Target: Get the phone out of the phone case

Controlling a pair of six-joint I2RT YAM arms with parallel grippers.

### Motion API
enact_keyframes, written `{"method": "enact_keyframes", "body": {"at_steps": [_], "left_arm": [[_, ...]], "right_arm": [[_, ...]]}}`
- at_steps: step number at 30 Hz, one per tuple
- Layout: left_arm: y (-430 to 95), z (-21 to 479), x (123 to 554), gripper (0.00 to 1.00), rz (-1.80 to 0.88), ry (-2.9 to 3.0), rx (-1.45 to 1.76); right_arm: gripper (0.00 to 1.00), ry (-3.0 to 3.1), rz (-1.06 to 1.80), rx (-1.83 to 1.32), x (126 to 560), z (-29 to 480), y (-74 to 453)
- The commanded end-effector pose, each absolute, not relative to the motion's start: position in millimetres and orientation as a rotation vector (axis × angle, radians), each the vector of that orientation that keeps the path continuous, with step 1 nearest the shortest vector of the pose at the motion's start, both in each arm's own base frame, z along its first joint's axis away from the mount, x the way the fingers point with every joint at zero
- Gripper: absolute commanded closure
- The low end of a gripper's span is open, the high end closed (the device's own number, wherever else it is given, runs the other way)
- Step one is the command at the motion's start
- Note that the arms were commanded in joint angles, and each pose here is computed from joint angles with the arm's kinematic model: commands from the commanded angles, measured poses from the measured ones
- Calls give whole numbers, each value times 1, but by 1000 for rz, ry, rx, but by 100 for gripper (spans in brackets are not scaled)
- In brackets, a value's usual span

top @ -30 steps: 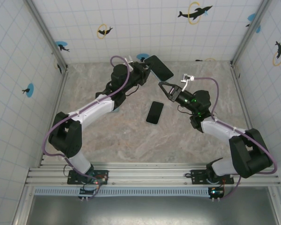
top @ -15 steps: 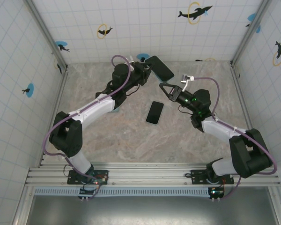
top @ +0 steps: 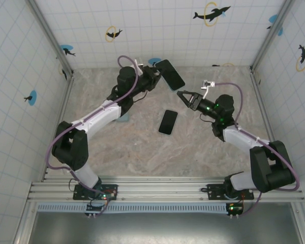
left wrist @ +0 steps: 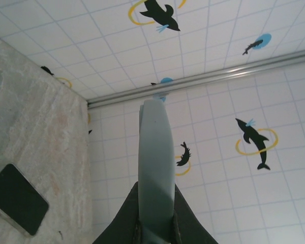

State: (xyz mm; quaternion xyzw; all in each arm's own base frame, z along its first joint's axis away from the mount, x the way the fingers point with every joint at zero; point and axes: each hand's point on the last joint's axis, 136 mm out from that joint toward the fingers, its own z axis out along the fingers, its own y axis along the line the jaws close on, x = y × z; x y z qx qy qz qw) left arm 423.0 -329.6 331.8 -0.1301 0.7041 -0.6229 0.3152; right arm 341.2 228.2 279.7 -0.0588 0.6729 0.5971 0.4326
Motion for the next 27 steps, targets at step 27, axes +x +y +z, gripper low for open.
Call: {"method": "enact_keyframes", "body": {"at_steps": [27], "left_arm": [[-296,410,315,100,-1579,1461,789]], "right_arm": [[58,1385,1445,-1184,288,299,284]]}}
